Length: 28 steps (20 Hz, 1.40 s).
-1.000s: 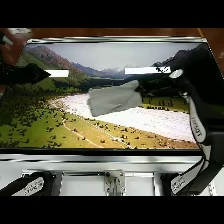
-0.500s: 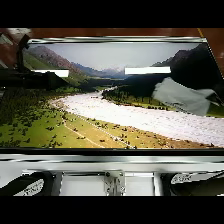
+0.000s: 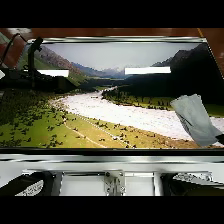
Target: Fold the shirts.
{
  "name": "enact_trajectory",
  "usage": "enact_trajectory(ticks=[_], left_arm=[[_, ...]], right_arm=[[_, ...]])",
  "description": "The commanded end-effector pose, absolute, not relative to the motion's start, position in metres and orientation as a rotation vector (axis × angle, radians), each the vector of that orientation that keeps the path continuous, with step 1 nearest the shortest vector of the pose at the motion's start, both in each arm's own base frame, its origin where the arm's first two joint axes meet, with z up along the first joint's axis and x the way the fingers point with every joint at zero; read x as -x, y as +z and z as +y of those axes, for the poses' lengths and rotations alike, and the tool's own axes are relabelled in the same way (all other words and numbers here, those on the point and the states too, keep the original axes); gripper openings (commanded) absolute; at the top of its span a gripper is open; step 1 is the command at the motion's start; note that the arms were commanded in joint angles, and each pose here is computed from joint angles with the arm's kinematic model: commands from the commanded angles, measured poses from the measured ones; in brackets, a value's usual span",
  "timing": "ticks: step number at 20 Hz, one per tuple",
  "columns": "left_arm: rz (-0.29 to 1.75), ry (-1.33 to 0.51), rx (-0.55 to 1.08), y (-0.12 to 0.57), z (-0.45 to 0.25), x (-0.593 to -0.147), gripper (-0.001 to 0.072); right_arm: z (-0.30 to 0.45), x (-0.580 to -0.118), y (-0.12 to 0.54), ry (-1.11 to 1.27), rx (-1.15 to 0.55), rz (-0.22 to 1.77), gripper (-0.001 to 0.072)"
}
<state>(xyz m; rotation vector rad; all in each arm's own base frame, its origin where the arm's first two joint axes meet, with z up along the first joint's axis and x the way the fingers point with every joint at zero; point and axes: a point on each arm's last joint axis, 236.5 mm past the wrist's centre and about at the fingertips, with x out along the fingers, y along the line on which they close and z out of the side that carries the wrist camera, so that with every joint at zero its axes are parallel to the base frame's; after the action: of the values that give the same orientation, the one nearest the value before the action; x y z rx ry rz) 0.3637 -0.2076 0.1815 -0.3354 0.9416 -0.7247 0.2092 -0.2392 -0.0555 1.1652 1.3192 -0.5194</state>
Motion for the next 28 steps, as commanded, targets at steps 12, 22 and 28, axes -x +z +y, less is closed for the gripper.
enact_trajectory(ticks=[12,22,28], left_arm=[[0.925,-0.748,0.322,0.184,-0.220,-0.362,0.0038],[0.883,-0.500,0.225,0.165,-0.177,-0.406,0.0035],[1.271,-0.205,-0.153,0.104,-0.137,-0.390,0.0605]], right_arm=[[-0.188,-0.096,-0.089,-0.809,-1.055,1.499,0.0481],[-0.308,-0.268,0.180,-0.738,-0.464,0.724,0.0616],[-0.073,-0.392,0.138,-0.118,-0.112,1.030,0.0698]])
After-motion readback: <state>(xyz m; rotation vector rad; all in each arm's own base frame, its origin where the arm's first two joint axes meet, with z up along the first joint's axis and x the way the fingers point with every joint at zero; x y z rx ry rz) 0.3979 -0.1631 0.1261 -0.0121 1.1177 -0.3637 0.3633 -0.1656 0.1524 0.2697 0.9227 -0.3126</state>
